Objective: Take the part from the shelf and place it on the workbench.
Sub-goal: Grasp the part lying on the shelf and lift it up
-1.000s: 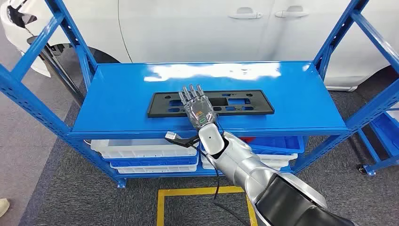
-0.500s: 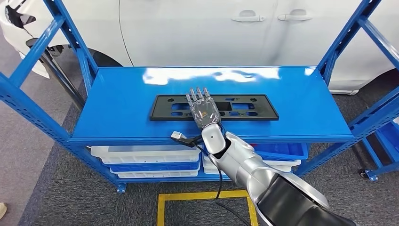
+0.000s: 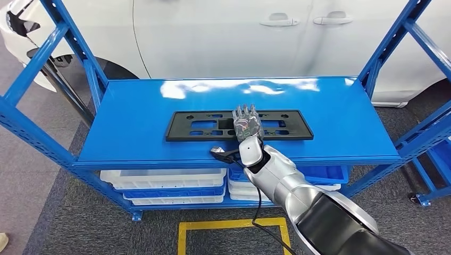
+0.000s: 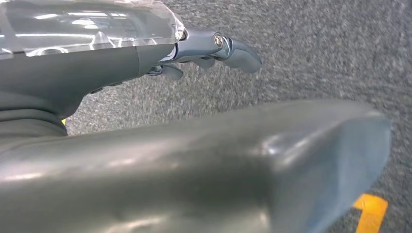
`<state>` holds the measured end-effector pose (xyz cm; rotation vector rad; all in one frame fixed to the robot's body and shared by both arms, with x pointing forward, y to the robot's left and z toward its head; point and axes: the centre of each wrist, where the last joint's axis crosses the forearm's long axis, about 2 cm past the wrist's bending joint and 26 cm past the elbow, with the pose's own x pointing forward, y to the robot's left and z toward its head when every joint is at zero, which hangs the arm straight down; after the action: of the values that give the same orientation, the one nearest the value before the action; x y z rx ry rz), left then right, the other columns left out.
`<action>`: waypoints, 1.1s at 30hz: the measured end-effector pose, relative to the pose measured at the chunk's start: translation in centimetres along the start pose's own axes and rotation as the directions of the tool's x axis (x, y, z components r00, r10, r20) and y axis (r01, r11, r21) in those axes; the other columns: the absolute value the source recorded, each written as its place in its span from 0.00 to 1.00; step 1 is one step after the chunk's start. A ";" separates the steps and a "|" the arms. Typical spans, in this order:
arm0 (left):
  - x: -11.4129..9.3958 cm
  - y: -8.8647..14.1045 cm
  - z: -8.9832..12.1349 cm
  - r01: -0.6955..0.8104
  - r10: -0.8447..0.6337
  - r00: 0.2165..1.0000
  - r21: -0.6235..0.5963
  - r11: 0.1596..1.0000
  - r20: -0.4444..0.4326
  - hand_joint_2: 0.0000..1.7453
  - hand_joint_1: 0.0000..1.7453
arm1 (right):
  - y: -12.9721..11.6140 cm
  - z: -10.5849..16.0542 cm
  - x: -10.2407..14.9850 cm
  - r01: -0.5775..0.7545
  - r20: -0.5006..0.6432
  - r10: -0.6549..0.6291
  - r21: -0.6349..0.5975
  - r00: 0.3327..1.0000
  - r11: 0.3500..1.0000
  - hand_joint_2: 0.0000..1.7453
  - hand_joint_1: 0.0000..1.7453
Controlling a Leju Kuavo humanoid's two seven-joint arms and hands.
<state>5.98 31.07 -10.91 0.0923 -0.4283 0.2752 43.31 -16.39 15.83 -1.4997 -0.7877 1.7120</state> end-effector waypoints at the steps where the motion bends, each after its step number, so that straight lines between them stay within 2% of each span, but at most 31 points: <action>1: 0.1 0.0 0.0 -0.001 0.001 1.000 -0.002 1.000 0.006 0.00 0.00 | 0.0 -0.1 -0.1 0.001 -0.001 -0.001 0.017 1.000 1.000 1.00 0.99; 8: 0.4 0.3 -0.1 -0.006 0.006 1.000 0.010 1.000 0.019 0.00 0.00 | 0.0 -0.1 -0.2 0.021 0.016 -0.022 0.054 1.000 0.998 1.00 1.00; 23: 1.0 0.3 -0.3 -0.004 0.003 0.998 0.020 1.000 0.060 0.00 0.00 | 0.0 0.1 0.1 0.130 0.062 -0.128 -0.030 0.990 0.991 1.00 1.00; 27: 1.0 0.2 -0.3 -0.004 0.003 0.993 0.008 1.000 0.120 1.00 0.00 | -0.6 0.0 0.0 0.202 0.086 -0.195 -0.073 0.977 0.977 1.00 1.00; 30: 1.0 0.1 -0.3 -0.006 0.006 0.990 -0.001 1.000 0.138 1.00 0.00 | -1.5 -0.1 0.0 0.310 0.129 -0.295 -0.116 0.947 0.944 1.00 1.00; 33: 0.9 0.1 -0.3 -0.006 0.007 0.990 -0.007 1.000 0.140 1.00 0.00 | -3.2 -0.3 -0.3 0.461 0.199 -0.425 -0.200 0.883 0.865 1.00 1.00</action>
<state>6.90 31.41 -10.76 0.1037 -0.5694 0.2750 43.99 -14.84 18.60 -1.2210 -1.3508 1.4201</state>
